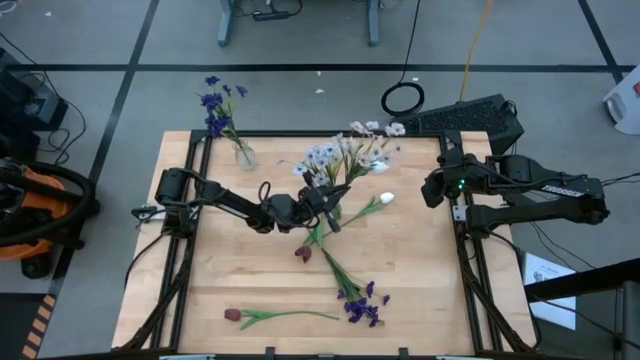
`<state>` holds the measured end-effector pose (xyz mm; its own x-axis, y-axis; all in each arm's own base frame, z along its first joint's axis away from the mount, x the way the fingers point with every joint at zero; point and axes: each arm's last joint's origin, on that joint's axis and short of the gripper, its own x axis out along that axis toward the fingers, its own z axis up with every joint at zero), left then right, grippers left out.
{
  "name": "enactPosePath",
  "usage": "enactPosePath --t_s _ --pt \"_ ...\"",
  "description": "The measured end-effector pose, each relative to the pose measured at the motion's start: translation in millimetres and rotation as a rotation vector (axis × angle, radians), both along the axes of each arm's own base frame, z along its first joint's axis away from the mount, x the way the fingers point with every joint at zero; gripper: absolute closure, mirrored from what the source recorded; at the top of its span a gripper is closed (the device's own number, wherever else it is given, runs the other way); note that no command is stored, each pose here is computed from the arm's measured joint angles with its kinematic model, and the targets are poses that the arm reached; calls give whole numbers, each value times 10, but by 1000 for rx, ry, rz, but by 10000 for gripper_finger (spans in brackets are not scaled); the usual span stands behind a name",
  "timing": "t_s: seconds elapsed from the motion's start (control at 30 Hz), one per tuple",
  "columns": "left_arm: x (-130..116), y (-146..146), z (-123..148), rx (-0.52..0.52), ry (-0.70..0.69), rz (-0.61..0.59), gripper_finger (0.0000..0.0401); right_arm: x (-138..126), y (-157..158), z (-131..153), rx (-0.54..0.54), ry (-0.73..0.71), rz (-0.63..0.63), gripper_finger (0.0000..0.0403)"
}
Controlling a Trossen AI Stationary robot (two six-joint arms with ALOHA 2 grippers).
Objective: Sort flowers into vase by color
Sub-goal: Put the white flowers into the green vase
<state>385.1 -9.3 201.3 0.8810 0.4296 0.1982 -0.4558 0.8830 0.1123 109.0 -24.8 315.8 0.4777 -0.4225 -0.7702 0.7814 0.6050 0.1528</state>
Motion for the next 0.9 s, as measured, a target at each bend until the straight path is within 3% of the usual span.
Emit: enactPosePath --t_s 0.6,0.77,0.9 --pt "15 2 -104 -8 109 22 362 0 0 0 -4 3 6 333" --pt "13 3 -91 -91 54 8 361 8 -1 5 -2 -7 3 333" --pt "14 3 -96 -101 54 6 361 14 2 9 8 -17 11 333"
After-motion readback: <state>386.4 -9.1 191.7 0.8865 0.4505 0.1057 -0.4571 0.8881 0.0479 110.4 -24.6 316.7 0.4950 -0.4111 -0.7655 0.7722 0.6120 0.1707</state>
